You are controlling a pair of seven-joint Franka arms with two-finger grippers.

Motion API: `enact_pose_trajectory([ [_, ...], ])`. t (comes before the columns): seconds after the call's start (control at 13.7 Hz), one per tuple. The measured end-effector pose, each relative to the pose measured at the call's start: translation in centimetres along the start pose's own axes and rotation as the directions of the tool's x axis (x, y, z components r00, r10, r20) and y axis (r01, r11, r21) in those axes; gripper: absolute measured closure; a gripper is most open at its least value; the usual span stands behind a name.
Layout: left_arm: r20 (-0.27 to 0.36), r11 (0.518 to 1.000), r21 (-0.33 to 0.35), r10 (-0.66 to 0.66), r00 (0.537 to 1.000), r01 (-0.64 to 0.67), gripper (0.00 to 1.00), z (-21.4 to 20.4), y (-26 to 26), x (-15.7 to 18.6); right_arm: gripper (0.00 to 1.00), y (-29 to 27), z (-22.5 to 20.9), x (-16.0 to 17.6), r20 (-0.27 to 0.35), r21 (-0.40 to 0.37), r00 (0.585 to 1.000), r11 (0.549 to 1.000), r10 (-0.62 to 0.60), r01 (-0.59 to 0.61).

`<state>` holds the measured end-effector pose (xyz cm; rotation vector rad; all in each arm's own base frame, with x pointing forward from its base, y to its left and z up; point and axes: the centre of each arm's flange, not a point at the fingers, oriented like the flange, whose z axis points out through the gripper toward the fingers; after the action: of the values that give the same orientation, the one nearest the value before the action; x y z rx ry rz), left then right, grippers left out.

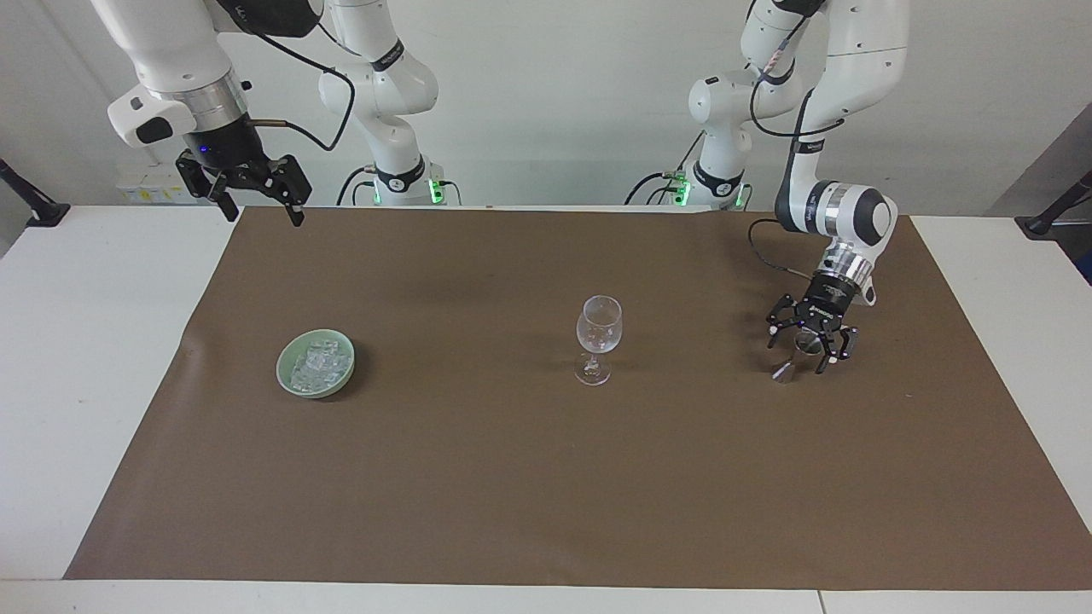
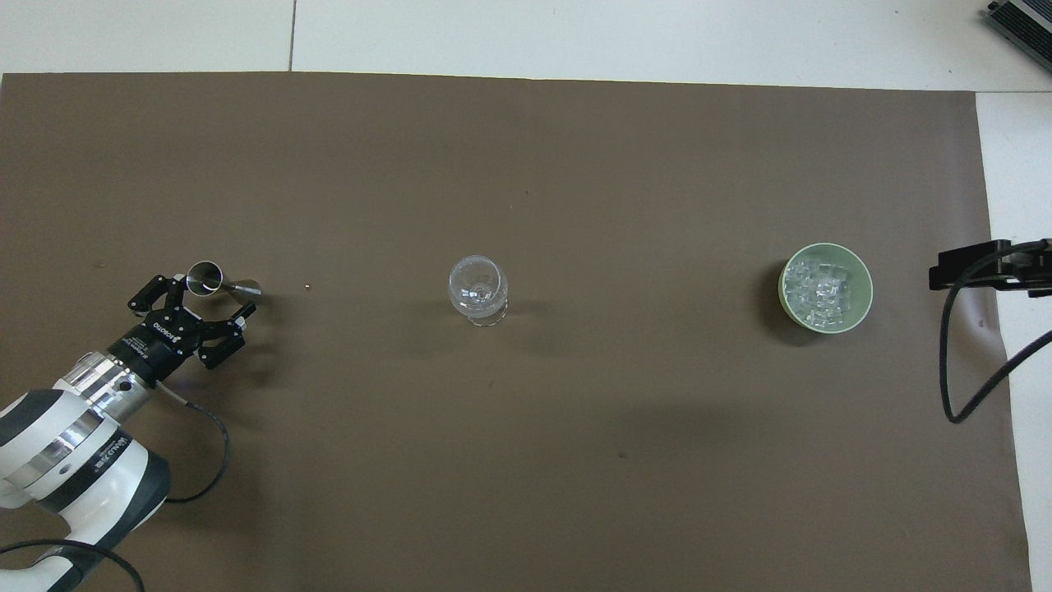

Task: Pour wine and add ice with both arms
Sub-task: 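Close the left gripper on the silver jigger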

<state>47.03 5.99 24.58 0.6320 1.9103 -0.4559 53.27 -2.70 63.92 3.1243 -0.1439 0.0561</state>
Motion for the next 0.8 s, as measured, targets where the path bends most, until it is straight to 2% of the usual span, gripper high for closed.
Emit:
enact_pose_trajectory([
  [0.15,0.001,1.000,-0.001,0.001,1.000,-0.001,0.00,0.01,0.06,-0.07,0.00,0.00,0.00,0.00,0.000,0.000,1.000,1.000,0.000,0.000],
  [0.22,0.002,1.000,-0.002,0.001,1.000,-0.001,0.08,-0.01,0.11,-0.11,0.00,0.00,0.00,0.00,0.000,0.000,1.000,1.000,0.000,0.000],
  [0.29,0.002,1.000,-0.004,0.001,1.000,-0.001,0.09,-0.04,0.18,-0.13,0.00,0.00,0.00,0.00,0.000,0.000,1.000,1.000,0.000,0.000],
  [0.36,0.003,1.000,-0.005,0.001,1.000,-0.001,0.17,-0.06,0.22,-0.13,0.00,0.00,0.00,0.00,0.000,0.000,1.000,1.000,0.000,0.000],
  [0.44,0.003,1.000,-0.005,0.001,1.000,-0.001,0.29,-0.07,0.24,-0.14,0.00,0.00,0.00,0.00,0.000,0.000,1.000,1.000,0.000,0.000],
  [0.8,0.008,1.000,-0.012,-0.005,1.000,0.005,0.40,-0.07,0.29,-0.19,0.00,0.00,0.00,0.00,0.000,0.000,1.000,1.000,0.000,0.000],
])
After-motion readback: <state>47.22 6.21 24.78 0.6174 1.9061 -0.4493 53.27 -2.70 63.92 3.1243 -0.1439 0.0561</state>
